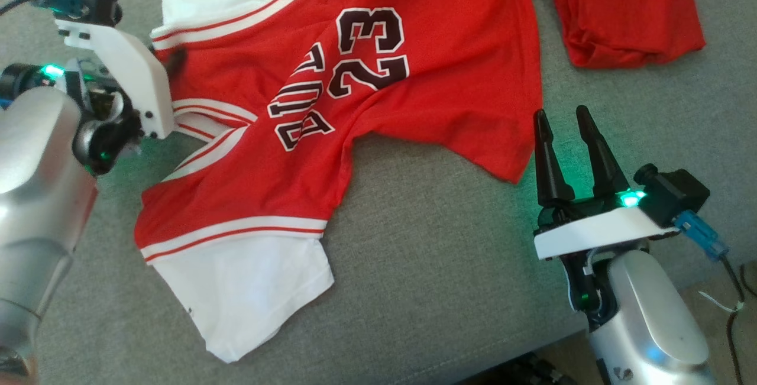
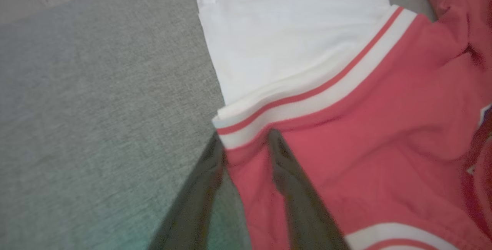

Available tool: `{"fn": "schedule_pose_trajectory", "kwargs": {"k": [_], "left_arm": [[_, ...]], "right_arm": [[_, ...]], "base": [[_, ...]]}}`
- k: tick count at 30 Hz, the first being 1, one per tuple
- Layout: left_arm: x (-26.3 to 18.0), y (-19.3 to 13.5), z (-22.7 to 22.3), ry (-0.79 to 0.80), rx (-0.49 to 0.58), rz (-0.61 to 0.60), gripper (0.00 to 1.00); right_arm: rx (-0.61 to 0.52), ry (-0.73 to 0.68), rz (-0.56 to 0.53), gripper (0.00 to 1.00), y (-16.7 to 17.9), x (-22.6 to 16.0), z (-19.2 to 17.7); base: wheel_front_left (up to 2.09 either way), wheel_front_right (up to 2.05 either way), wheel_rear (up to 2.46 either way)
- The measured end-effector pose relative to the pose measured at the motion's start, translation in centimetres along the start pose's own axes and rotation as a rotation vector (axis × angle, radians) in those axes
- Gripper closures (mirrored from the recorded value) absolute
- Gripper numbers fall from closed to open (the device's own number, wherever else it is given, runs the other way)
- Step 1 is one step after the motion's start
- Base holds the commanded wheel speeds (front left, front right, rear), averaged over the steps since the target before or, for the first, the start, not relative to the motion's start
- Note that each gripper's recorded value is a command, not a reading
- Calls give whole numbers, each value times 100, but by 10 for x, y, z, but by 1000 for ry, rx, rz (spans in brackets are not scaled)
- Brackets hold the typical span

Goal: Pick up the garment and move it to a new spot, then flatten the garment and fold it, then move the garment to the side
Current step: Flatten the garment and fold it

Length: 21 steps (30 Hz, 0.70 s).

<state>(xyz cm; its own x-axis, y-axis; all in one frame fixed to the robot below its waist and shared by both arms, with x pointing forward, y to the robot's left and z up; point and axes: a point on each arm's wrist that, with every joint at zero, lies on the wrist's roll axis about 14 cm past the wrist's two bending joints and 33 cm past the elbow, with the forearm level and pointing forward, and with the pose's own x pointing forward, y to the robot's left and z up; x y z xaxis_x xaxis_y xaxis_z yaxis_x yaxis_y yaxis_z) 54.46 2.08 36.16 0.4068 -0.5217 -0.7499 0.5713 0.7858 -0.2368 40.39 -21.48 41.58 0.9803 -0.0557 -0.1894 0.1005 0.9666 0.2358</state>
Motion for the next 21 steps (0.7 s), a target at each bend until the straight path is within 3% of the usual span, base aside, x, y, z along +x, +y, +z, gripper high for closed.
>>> {"fn": "schedule_pose_trajectory", "kwargs": {"k": [5,9,12,21], "left_arm": [[3,10,8,-56,15,36,100],[1,30,23,-161,10,137,100],[-9,49,48,-273,-33,211,100],[-54,94,130,-600,28,425,100]], "right_arm": [[3,-2,-6,0,-2,-1,1],[0,-7,-7,0,-2,-1,3],[-3,-19,-2,0,-1,2,8],[-5,-5,14,0,4,2,3]], "base": [[0,0,0],[0,0,0],[0,0,0],[0,0,0]]}}
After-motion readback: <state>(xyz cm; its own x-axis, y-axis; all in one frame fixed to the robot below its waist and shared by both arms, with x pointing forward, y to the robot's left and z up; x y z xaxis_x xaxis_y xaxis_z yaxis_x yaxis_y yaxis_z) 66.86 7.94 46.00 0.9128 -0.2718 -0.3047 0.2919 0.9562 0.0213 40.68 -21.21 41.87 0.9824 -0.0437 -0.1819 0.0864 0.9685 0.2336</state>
